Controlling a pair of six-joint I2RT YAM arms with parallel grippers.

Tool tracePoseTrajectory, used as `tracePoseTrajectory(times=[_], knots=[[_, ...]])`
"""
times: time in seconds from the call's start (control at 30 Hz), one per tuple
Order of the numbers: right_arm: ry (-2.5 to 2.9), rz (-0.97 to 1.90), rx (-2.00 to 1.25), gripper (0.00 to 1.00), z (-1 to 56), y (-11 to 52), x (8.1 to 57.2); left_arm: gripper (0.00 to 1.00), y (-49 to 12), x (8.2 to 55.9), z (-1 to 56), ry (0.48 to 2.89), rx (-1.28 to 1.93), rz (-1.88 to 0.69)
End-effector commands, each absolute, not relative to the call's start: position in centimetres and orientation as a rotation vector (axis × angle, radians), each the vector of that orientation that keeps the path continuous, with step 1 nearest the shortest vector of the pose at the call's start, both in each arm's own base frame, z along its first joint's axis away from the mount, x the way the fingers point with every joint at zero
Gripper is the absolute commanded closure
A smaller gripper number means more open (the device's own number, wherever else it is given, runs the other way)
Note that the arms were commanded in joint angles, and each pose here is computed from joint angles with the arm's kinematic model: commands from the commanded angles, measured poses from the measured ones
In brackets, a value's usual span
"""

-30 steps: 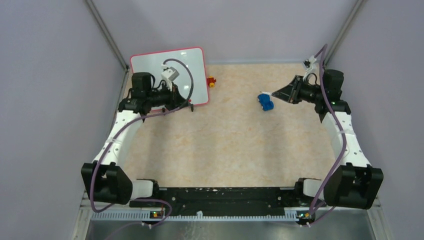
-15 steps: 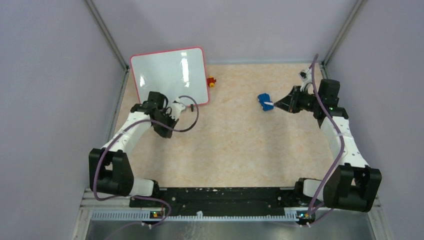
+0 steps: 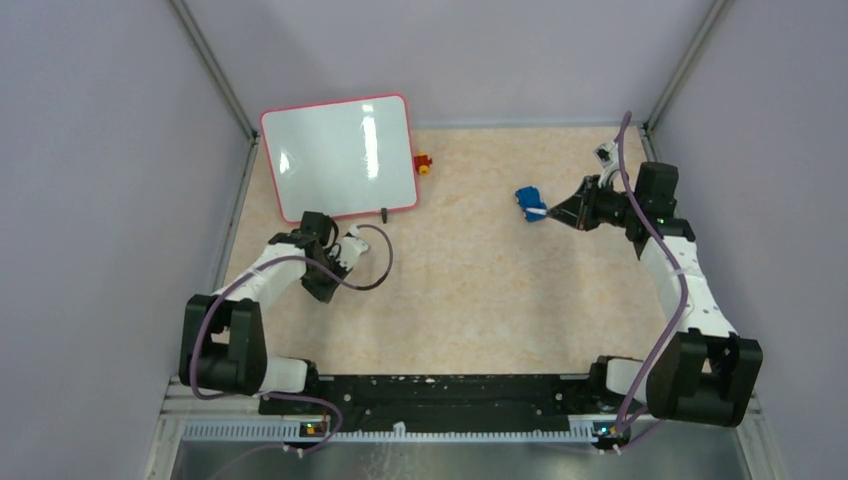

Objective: Write a sentence on the whiteboard
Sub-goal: Place the pen cap at the center of the board.

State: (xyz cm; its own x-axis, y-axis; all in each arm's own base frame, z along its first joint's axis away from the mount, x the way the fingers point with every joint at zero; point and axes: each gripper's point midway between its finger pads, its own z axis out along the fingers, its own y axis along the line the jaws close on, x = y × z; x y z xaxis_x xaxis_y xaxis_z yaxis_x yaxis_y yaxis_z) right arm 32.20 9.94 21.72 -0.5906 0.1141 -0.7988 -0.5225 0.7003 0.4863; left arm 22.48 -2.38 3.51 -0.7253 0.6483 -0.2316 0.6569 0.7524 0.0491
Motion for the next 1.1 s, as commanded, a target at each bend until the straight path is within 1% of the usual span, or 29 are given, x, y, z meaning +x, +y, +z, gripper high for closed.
tracePoseTrajectory(times=[0.0,0.13,0.27,0.33,0.4,0.53,0.6,0.73,0.83,0.9,1.07], knots=[[1.954,0.883,-0.377,1.00,23.0,9.8,32.2,0.87,-1.9,23.6,3.1,2.689,1.015,0.005],[1.956,0.889,-0.379,1.00,22.9,9.8,32.2,0.78,-1.8,23.4,2.8,2.701,1.016,0.004],[1.955,0.891,-0.383,1.00,23.0,9.9,32.1,0.72,-1.8,23.2,2.5,2.714,1.025,-0.002],[1.954,0.891,-0.385,1.00,23.0,9.9,32.1,0.65,-1.9,23.3,2.5,2.714,1.025,-0.007],[1.953,0.891,-0.386,1.00,23.0,9.9,32.1,0.61,-2.0,23.2,2.5,2.717,1.024,-0.019],[1.952,0.896,-0.389,1.00,23.0,10.0,32.0,0.57,-2.2,23.1,2.7,2.717,1.023,-0.033],[1.952,0.900,-0.391,1.00,23.0,10.0,32.0,0.50,-2.3,23.2,3.1,2.709,1.021,-0.042],[1.950,0.902,-0.393,1.00,23.1,10.0,32.0,0.44,-2.9,23.4,4.0,2.689,1.021,-0.081],[1.947,0.905,-0.395,1.00,23.1,10.1,32.0,0.34,-3.7,24.5,5.5,2.628,1.037,-0.119],[1.946,0.910,-0.396,1.00,23.1,10.1,31.9,0.29,-4.2,25.7,6.8,2.590,1.043,-0.129],[1.945,0.909,-0.395,1.00,23.2,10.1,31.9,0.28,-6.5,29.5,10.3,2.468,0.972,-0.201]])
